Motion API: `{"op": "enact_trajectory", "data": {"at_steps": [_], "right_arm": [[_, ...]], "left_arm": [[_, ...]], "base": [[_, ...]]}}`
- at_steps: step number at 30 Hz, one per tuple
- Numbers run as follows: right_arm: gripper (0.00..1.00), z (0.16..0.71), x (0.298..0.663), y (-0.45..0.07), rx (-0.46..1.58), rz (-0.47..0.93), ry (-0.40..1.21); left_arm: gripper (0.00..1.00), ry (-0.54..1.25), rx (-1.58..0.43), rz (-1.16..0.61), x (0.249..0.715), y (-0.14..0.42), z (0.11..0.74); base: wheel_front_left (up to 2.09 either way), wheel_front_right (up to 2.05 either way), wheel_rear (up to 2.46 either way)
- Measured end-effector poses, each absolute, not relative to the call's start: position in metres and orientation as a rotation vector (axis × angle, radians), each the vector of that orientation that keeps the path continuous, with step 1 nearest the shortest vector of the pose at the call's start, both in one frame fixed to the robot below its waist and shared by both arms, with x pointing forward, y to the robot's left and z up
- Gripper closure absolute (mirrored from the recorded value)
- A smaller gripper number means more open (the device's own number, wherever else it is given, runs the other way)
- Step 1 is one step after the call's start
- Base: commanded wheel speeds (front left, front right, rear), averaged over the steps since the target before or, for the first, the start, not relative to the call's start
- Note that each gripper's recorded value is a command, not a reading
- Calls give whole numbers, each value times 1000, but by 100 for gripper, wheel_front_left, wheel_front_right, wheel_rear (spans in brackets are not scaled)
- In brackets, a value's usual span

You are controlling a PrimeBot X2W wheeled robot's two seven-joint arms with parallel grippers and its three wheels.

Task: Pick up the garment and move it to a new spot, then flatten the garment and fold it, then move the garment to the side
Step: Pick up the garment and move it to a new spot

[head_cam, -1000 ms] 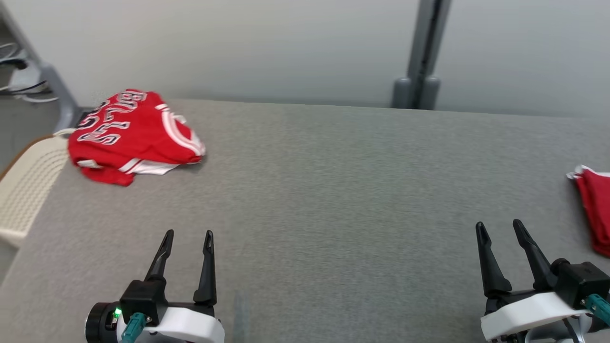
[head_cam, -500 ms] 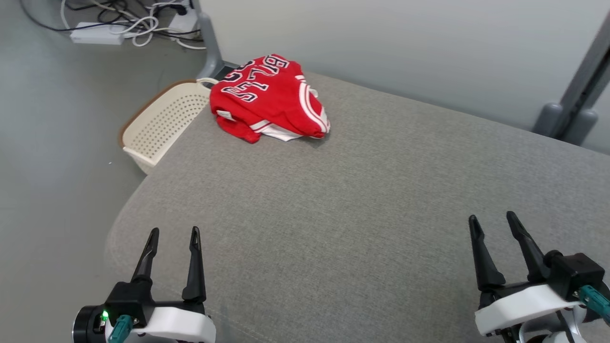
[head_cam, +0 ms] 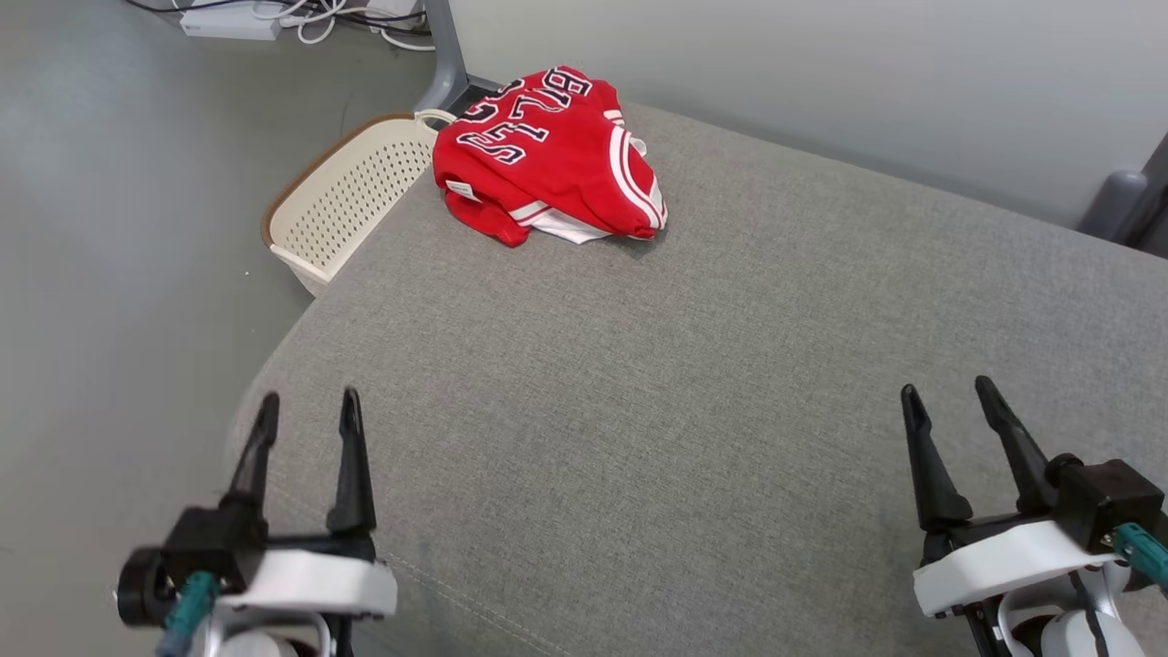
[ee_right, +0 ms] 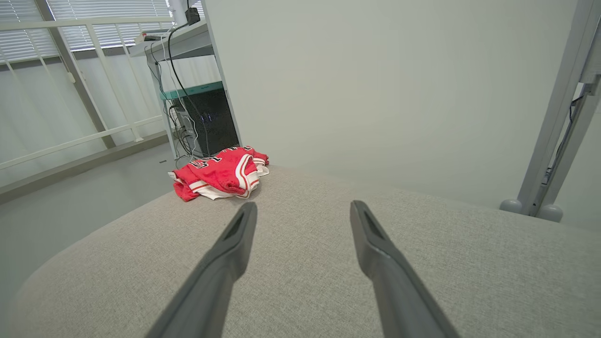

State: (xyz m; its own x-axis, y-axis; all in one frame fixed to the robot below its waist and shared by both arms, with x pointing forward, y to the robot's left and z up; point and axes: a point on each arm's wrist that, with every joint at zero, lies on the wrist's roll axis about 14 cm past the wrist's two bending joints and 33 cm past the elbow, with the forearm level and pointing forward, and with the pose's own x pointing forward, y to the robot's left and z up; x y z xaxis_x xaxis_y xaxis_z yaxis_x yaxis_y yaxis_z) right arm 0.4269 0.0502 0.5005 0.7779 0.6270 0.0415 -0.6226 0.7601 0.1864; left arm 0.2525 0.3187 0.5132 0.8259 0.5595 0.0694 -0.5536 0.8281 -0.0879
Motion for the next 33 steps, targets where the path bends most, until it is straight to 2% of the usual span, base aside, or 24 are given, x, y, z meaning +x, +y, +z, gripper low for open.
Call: {"op": "enact_trajectory", "data": {"at_steps": [7, 12, 16, 19, 26, 33], "right_arm": [[0, 500, 442, 37, 173, 641, 13], [0, 499, 456, 25, 170, 605, 4], [0, 500, 470, 9, 155, 558, -19], [0, 502, 482, -6, 138, 515, -40], [0, 489, 497, -52, 89, 404, -33], [0, 479, 500, -101, 22, 288, -19]], "left_arm": [[0, -254, 63, 502, 306, 343, 579], [0, -267, 197, 392, 365, 356, 609], [0, -209, 252, 316, 418, 368, 622], [0, -123, 182, 250, 460, 366, 613], [0, 135, 155, 142, 540, 351, 558], [0, 391, 120, 31, 581, 317, 470]], "base": [[0, 0, 0], [0, 0, 0], [0, 0, 0], [0, 0, 0], [0, 0, 0], [0, 0, 0]]}}
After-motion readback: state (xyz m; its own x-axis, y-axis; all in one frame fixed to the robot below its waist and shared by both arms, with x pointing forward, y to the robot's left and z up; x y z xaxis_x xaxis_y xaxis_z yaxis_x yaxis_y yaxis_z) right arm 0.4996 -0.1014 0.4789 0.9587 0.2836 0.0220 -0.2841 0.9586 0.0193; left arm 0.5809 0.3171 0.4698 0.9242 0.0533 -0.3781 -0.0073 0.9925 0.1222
